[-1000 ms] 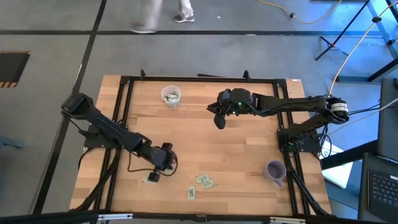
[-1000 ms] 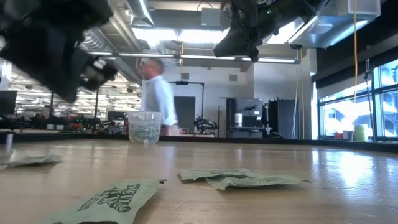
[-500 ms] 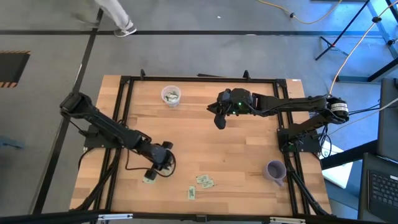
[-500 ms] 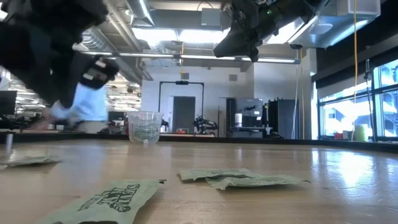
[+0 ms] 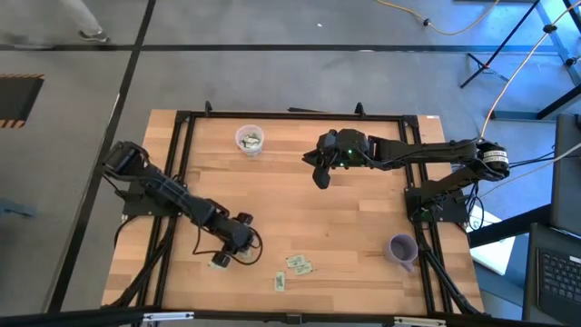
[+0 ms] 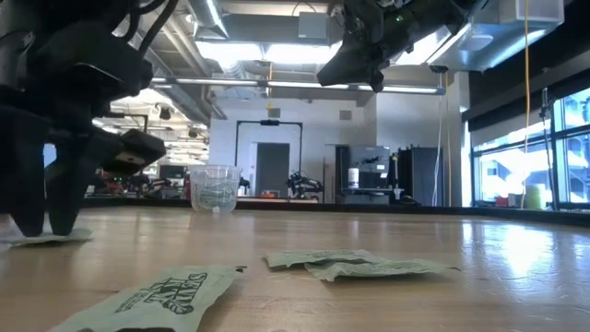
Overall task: Pick and place items into bin
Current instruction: Put the stevia packet into the transparent bin
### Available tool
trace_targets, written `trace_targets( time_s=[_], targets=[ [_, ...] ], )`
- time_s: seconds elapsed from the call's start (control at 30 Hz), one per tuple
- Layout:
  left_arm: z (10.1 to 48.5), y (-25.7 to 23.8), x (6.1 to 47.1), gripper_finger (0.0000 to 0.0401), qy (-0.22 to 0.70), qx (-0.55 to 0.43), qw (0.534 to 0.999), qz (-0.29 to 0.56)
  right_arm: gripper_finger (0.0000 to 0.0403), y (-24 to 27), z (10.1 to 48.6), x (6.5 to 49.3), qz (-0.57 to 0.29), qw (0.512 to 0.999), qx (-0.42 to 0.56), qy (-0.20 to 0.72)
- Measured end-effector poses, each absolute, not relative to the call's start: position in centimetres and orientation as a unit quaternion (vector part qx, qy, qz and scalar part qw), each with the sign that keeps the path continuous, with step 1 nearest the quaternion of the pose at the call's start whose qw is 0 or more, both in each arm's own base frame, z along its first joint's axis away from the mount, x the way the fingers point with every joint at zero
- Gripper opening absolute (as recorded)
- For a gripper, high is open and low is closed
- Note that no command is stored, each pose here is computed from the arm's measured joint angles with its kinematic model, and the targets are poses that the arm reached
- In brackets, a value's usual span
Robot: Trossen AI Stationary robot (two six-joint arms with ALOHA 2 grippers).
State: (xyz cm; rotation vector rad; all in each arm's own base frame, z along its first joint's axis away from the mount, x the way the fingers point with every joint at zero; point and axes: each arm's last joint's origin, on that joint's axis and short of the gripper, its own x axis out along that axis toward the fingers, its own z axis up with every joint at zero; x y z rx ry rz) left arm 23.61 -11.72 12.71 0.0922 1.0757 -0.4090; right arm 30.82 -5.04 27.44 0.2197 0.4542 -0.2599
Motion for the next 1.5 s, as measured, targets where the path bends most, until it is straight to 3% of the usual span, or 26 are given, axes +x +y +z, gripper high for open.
trace_targets(
  time_s=[0.77, 1.0, 1.17, 1.3, 1.4, 1.5],
  targets=[
    [11.4, -12.0, 23.8, 0.0003, 0.520, 0.074, 0.830, -0.186, 0.0068, -5.0, 27.1, 30.7, -0.129, 0.956, 0.108, 0.240],
    [13.0, -11.2, 23.1, 0.0002, 0.517, 0.042, 0.836, -0.178, 0.0068, -5.0, 27.1, 30.7, -0.129, 0.956, 0.106, 0.241],
    [16.3, -9.8, 23.4, 0.0003, 0.457, -0.018, 0.874, -0.162, 0.0068, -5.0, 27.1, 30.7, -0.126, 0.957, 0.096, 0.242],
    [19.3, -7.3, 23.4, 0.0003, 0.388, -0.043, 0.917, -0.075, 0.0068, -5.0, 27.1, 30.7, -0.126, 0.957, 0.096, 0.242],
    [21.3, -4.8, 23.1, 0.0003, 0.328, -0.026, 0.943, 0.049, 0.0068, -5.0, 27.1, 30.7, -0.126, 0.957, 0.096, 0.242],
    [22.8, -1.9, 22.7, 0.0003, 0.281, 0.019, 0.939, 0.196, 0.0068, -5.0, 27.1, 30.7, -0.126, 0.957, 0.096, 0.242]
  ],
)
